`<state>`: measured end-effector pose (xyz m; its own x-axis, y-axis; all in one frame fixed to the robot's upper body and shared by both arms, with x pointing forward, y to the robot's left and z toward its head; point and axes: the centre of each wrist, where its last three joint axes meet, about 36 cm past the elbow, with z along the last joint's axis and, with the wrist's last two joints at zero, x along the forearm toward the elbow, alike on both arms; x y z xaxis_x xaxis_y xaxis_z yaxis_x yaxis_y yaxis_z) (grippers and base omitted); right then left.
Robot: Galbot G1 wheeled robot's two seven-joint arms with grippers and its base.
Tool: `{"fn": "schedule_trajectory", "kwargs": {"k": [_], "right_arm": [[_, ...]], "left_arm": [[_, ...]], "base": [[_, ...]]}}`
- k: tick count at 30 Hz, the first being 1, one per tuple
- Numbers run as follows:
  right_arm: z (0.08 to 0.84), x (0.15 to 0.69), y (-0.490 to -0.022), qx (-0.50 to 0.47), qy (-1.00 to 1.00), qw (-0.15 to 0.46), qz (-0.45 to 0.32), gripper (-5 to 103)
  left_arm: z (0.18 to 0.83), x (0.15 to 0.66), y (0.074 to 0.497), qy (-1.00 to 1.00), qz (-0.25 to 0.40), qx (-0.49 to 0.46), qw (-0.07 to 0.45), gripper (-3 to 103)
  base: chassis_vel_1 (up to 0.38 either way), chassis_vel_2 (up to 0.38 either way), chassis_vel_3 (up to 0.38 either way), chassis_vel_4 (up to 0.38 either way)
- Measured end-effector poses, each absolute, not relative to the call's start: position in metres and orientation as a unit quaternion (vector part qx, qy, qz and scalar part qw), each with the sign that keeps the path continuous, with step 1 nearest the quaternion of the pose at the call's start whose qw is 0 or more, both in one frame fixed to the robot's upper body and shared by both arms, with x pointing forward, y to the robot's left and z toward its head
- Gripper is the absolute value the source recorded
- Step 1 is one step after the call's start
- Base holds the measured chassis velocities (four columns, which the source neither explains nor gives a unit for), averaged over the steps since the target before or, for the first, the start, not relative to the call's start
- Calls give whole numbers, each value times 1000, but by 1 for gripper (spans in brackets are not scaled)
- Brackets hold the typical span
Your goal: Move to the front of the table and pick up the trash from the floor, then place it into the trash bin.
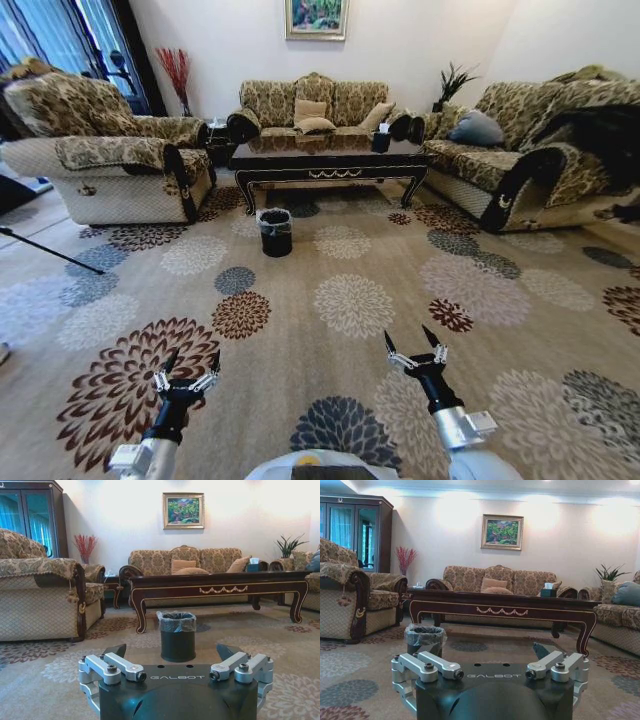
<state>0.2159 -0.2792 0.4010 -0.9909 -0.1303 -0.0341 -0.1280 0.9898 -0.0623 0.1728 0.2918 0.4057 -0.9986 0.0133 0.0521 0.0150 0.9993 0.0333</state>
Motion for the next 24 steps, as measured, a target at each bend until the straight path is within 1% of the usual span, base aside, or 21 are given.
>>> {"fn": "schedule_trajectory", "kwargs": {"k": [24], "right_arm": [[401, 216, -279, -65, 997, 19, -30, 100]], "left_arm": [[406, 173, 292, -999, -17, -7, 26, 100]], "base": [[0, 0, 0, 0]]}}
